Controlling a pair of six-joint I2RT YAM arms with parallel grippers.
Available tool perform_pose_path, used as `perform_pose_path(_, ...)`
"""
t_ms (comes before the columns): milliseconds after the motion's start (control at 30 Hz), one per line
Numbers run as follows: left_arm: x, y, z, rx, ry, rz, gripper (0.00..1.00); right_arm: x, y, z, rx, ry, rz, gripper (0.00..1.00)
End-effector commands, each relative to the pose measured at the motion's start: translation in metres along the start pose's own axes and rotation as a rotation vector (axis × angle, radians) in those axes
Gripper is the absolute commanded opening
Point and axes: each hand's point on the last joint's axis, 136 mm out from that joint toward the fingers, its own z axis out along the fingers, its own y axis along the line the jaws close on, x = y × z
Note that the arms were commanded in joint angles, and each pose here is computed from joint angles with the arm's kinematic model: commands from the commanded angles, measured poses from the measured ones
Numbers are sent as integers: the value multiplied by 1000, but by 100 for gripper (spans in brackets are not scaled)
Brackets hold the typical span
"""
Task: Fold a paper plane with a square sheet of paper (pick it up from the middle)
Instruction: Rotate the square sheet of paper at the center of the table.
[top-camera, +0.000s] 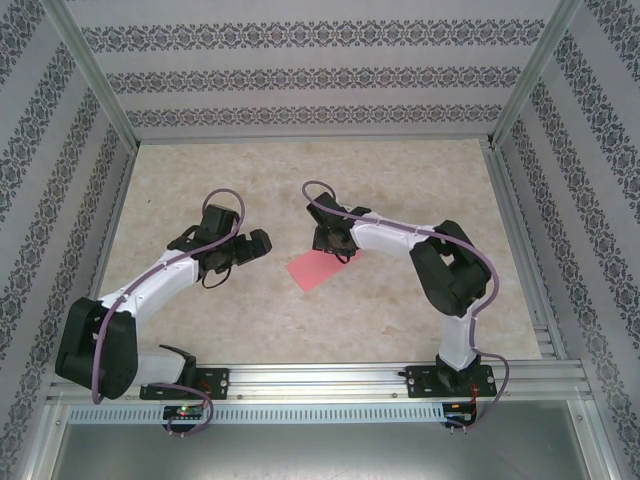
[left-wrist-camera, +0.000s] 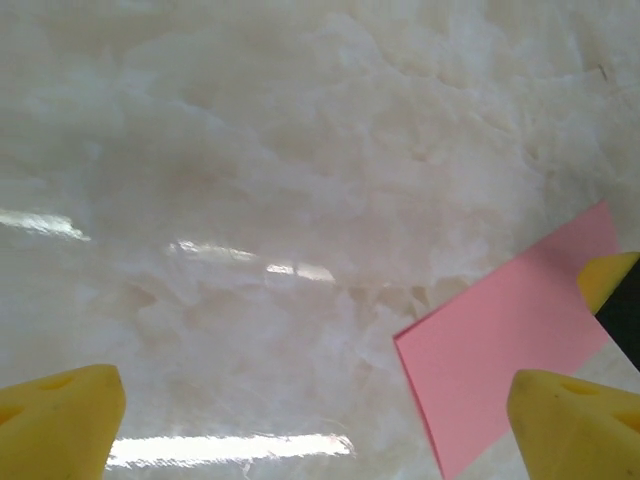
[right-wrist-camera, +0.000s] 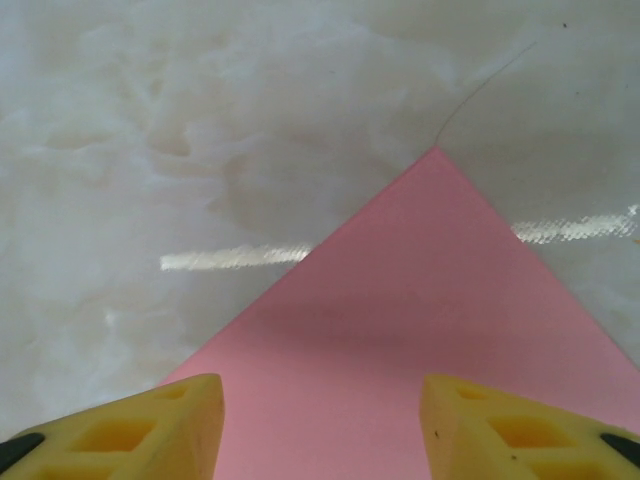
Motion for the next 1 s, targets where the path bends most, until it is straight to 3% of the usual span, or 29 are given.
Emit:
perform_pose_path(0,-8,9,3,-5,-13,10,100,3,-1,6,64,10,-8,56)
perform_pose_path(167,-13,14,6,24,-12,-47,100,17,20,17,11,69,-83,58)
perform_pose_path(333,-14,9,7,59,-11,-26,100,54,67,20,-202,189,-322,55)
perform_pose_path(433,-13,9,7,49,3,2,100,66,79,14,-253,205,-472,55)
perform_pose_path(500,-14,12,4,27,-2,16,100,54,78,8,-236,163,-512,55)
perform_pose_path(633,-20,23,-5,-33,-27,4,100,22,90,-32,-272,38,-453,54)
perform_pose_path(700,-23,32,-9,-36,-35,-49,100,23,100,-57,-318,7,-401,52)
perform_pose_path(967,-24,60,-12,-18,-52,-224,100,90,140,-72,-433,114,-202,36)
